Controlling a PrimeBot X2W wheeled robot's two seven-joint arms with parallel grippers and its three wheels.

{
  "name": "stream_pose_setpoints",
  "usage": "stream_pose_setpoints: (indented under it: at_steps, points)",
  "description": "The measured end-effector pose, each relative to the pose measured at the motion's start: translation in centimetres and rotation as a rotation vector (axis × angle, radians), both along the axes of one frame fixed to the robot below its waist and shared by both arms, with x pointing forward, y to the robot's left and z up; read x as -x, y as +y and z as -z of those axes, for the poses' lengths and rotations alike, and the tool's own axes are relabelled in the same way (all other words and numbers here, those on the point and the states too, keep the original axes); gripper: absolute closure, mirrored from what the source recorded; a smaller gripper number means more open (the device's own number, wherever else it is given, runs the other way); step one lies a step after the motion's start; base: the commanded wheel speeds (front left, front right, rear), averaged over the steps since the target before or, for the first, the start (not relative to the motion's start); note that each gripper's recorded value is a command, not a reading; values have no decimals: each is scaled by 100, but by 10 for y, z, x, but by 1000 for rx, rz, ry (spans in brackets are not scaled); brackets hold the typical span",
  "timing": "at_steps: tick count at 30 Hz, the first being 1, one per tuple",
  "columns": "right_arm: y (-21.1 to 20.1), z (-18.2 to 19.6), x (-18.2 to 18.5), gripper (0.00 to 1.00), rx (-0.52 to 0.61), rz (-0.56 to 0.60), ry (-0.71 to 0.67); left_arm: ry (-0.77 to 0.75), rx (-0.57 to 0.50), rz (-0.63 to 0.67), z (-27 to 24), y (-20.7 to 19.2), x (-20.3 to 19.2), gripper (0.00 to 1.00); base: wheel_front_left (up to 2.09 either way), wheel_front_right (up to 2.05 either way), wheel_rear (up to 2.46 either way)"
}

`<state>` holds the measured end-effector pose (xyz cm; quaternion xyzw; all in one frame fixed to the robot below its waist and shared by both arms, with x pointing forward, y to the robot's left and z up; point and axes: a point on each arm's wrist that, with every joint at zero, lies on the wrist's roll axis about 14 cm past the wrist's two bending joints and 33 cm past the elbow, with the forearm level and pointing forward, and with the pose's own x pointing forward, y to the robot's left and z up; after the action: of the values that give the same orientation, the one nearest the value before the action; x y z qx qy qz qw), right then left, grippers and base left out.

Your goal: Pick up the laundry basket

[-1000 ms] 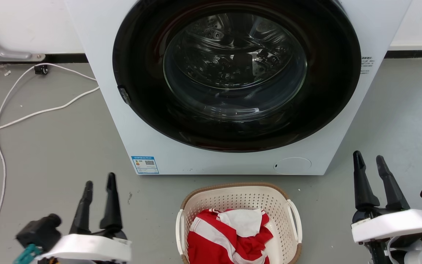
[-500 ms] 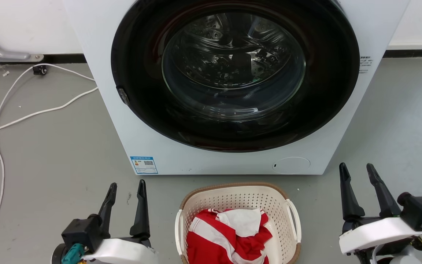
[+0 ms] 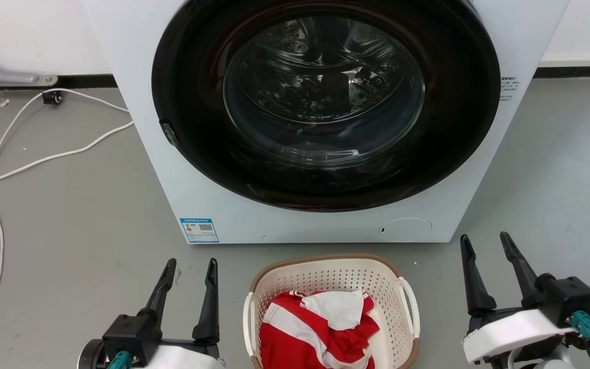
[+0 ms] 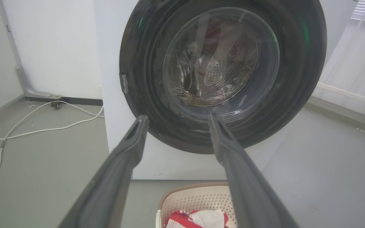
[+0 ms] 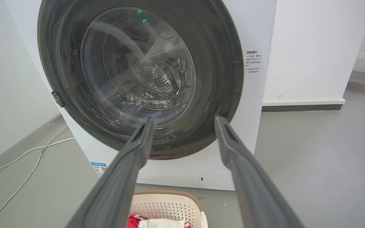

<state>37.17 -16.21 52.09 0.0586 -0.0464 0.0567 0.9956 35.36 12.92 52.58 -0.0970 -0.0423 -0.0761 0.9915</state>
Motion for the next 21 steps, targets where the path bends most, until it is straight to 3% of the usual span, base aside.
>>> stream_pose_setpoints:
  at_steps: [21]
  points:
    - [6,5,2,0,119,-23,-15,-39,-117,48,5,-8,7,0,0,0,0]
